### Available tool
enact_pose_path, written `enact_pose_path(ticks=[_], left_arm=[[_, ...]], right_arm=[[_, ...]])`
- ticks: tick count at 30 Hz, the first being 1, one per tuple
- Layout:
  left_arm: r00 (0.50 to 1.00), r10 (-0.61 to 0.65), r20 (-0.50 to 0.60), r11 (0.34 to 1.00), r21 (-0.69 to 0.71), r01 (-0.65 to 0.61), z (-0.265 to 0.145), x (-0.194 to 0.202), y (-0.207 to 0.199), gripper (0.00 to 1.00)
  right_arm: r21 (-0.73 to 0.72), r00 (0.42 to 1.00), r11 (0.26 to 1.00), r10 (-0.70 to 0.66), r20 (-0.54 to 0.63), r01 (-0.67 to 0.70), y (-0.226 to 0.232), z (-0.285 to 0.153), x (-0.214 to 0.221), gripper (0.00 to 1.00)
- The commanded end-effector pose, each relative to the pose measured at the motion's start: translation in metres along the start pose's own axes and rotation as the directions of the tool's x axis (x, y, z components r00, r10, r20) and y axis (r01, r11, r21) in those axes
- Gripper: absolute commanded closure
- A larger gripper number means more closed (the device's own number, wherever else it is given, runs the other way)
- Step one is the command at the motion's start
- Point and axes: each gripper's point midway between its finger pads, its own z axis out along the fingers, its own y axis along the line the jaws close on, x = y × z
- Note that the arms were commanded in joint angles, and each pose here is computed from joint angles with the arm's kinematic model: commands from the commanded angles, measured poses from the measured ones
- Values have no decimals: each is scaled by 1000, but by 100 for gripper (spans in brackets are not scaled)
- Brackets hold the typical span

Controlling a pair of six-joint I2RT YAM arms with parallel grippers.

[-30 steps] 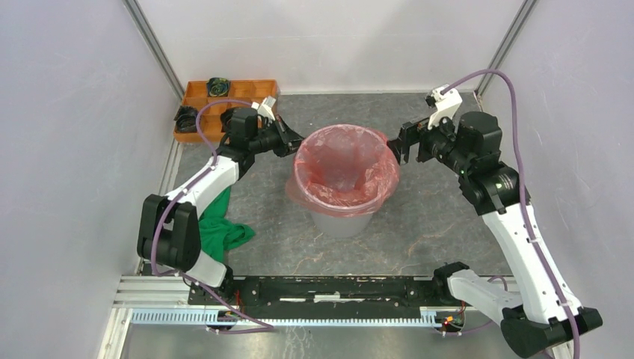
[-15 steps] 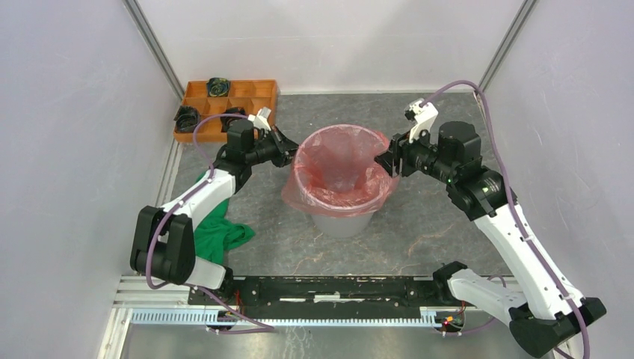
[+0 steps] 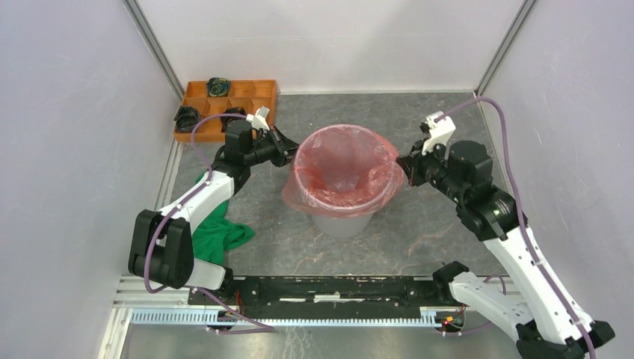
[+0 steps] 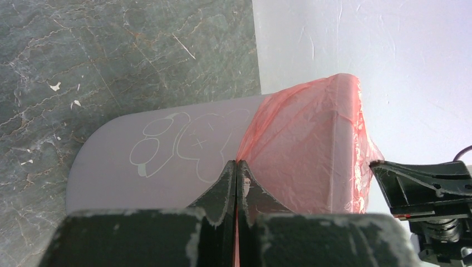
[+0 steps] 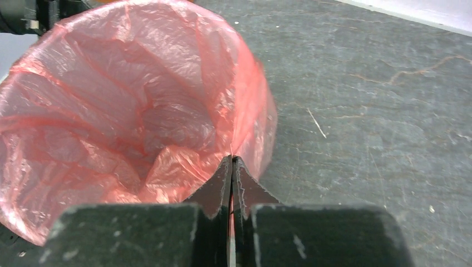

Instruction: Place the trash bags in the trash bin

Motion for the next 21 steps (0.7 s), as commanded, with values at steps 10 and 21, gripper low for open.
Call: enact_pose_path(ticks=[10,21], left_arm=[[1000,24,16,1000,-13,-24,-5,-1,-1,98],[1000,6,-14,999,-53,-6,2,7,21,98]], right_arm=[[258,998,966,7,70,-25,-51,9,40,99],[309,1000,951,-17,-17,21,-67,49,71,100]])
